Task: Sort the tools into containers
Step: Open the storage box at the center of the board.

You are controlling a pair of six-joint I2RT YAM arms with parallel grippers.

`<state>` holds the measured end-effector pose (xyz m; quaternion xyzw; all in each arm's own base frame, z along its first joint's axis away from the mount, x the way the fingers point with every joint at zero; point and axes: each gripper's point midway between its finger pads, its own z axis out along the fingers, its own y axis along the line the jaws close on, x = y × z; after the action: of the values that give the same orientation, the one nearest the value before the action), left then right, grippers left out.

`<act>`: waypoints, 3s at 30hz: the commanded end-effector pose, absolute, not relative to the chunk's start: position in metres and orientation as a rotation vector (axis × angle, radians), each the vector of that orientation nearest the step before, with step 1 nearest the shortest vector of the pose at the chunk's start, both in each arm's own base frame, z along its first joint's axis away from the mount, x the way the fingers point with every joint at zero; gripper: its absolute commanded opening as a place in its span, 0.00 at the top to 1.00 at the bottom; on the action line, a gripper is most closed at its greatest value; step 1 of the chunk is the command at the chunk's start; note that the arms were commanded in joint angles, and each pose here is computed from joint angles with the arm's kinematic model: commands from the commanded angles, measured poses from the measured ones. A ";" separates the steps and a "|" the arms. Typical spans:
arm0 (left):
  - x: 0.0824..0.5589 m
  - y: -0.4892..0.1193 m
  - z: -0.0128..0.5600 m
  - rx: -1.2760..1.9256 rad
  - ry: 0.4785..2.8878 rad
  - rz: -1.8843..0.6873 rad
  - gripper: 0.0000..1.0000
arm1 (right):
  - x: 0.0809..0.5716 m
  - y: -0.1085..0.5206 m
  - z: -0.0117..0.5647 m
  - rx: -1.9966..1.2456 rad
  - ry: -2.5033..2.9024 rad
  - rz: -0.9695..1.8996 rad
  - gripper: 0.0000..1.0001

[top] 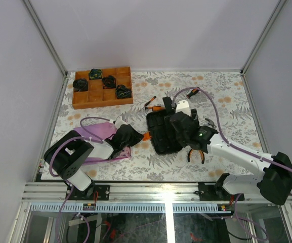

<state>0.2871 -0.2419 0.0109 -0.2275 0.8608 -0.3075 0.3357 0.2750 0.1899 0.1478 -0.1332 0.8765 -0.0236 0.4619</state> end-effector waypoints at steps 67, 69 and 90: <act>0.246 -0.070 0.029 -0.971 2.334 -0.088 0.44 | 0.230 0.233 0.110 0.074 2.254 0.935 0.60; 0.253 -0.073 0.046 -0.929 2.298 -0.138 0.40 | 0.225 0.238 0.105 0.102 2.260 0.916 0.60; 0.256 -0.109 0.077 -0.666 2.312 -0.377 0.32 | 0.221 0.202 0.097 0.014 2.275 0.556 0.12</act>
<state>0.2561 -0.0964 0.0770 -0.2843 0.8862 -0.1210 0.3452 0.2101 0.2134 0.0787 0.0348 0.8974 0.2633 0.3523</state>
